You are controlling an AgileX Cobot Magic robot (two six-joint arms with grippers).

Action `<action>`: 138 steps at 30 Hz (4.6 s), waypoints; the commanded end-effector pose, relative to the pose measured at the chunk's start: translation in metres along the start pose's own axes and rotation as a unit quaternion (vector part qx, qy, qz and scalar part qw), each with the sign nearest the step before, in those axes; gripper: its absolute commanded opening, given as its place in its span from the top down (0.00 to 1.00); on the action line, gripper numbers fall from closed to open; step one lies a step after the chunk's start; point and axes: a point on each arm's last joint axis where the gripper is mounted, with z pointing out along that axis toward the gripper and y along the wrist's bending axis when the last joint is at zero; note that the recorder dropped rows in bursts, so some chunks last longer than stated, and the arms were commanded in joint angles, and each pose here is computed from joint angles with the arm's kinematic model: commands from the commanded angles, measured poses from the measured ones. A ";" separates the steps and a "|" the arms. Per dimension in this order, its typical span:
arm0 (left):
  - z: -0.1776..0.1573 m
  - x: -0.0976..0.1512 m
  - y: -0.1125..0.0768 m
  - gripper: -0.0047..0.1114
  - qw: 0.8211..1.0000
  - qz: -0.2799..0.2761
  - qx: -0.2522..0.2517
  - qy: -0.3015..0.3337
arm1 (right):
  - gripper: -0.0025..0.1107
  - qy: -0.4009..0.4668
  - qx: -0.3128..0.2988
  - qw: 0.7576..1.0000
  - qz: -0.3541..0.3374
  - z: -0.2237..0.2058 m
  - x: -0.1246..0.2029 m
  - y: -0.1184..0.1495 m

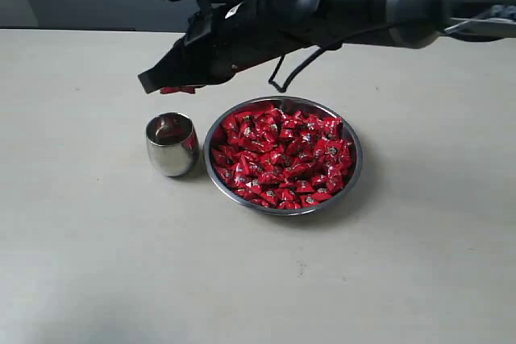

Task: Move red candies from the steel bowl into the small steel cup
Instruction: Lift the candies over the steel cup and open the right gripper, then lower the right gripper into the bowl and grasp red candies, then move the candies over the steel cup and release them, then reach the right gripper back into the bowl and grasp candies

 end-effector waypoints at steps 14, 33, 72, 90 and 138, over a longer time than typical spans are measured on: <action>-0.001 -0.003 0.000 0.96 1.000 0.001 0.003 -0.009 | 0.67 0.080 -0.027 0.995 -0.043 0.062 0.020 -0.001; -0.001 -0.003 0.000 0.96 1.000 0.001 0.003 -0.009 | 0.63 0.201 0.104 0.973 0.046 0.004 0.044 -0.085; -0.001 -0.003 0.000 0.96 1.000 0.001 0.003 -0.009 | 0.98 0.176 0.108 0.978 0.037 -0.022 0.051 -0.072; -0.001 -0.003 0.000 0.96 1.000 0.001 0.003 -0.009 | 0.98 0.049 0.023 0.998 -0.041 0.030 0.020 0.017; -0.001 -0.003 0.000 0.96 1.000 0.001 0.003 -0.009 | 0.62 0.173 0.174 0.964 -0.104 0.004 0.018 -0.017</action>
